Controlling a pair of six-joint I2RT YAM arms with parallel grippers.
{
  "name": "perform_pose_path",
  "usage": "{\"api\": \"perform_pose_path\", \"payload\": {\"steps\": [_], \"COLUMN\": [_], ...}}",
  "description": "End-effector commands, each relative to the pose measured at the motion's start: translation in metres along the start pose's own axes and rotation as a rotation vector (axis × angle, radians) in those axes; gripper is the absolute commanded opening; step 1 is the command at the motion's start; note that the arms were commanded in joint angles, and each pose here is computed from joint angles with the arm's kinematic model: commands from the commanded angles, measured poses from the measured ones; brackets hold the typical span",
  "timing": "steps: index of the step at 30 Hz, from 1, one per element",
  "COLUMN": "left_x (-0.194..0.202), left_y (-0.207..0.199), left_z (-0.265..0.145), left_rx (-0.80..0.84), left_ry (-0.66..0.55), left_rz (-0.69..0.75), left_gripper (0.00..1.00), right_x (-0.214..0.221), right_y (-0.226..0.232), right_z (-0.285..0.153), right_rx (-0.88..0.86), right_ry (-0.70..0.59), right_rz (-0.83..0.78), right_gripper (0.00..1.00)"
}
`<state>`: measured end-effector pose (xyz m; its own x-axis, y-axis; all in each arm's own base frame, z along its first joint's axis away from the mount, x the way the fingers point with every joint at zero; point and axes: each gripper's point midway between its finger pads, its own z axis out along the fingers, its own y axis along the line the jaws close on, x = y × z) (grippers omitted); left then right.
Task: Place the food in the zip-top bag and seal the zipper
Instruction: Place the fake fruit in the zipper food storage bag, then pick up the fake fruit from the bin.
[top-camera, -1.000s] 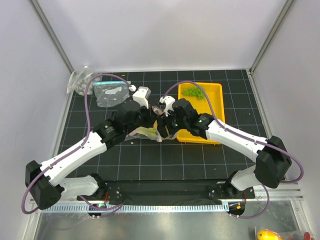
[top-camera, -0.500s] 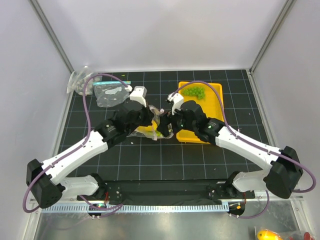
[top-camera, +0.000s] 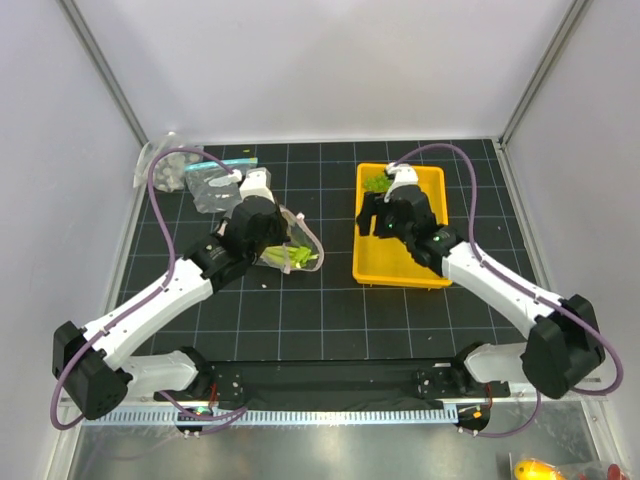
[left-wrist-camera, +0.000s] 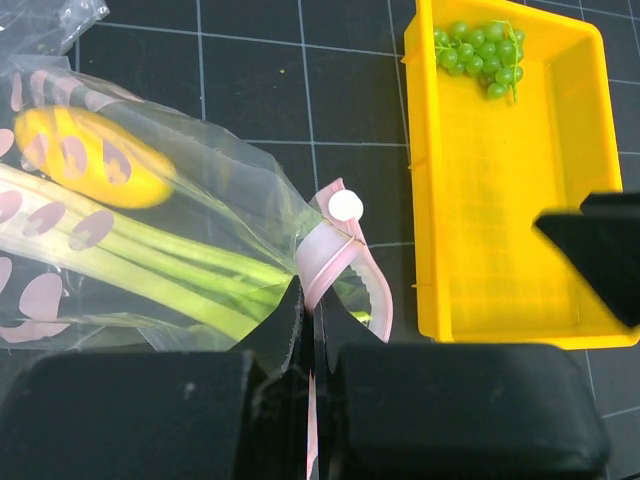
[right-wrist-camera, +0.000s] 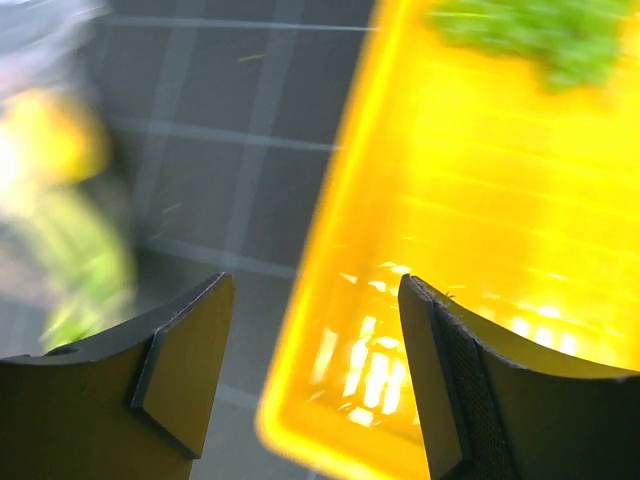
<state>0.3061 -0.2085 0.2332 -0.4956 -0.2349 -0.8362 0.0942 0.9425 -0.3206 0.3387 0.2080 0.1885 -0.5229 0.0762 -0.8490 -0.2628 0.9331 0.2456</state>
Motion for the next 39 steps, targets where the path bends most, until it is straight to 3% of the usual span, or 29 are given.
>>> {"api": "perform_pose_path", "payload": {"steps": [1, 7, 9, 15, 28, 31, 32, 35, 39], "left_x": [-0.013, -0.012, -0.014, -0.014, 0.000, -0.002, -0.001, 0.000, 0.000], "left_y": [-0.007, -0.013, -0.013, -0.016, -0.028, -0.029, -0.029, -0.028, -0.029], "left_z": [-0.001, -0.003, -0.005, -0.007, 0.005, 0.004, 0.004, 0.004, 0.005], "left_rx": [0.023, 0.063, 0.069, 0.088, 0.120, 0.127, 0.126, 0.122, 0.129], "left_ry": [-0.050, -0.047, -0.060, -0.056, 0.009, 0.007, 0.008, 0.009, 0.013], "left_rz": [-0.032, -0.044, -0.050, -0.060, -0.046, -0.048, -0.047, -0.045, -0.045], "left_gripper": [0.00, 0.00, 0.00, 0.00, 0.00, 0.00, 0.00, 0.00, 0.00], "right_x": [-0.021, -0.041, -0.038, -0.026, -0.037, -0.036, -0.034, -0.031, -0.034], "right_y": [-0.047, -0.123, -0.142, -0.193, -0.209, -0.203, -0.204, -0.205, -0.204], "right_z": [0.024, 0.072, 0.098, 0.151, 0.193, 0.198, 0.199, 0.201, 0.196], "right_rx": [0.172, 0.392, 0.434, 0.485, 0.481, 0.440, 0.440, 0.434, 0.434], "right_ry": [-0.035, -0.028, 0.023, 0.108, 0.104, 0.103, 0.111, 0.115, 0.069], "right_rz": [0.109, 0.161, 0.159, 0.167, 0.142, 0.135, 0.132, 0.113, 0.114], "right_gripper": [0.73, 0.60, 0.46, 0.42, 0.35, 0.37, 0.47, 0.62, 0.62]}}
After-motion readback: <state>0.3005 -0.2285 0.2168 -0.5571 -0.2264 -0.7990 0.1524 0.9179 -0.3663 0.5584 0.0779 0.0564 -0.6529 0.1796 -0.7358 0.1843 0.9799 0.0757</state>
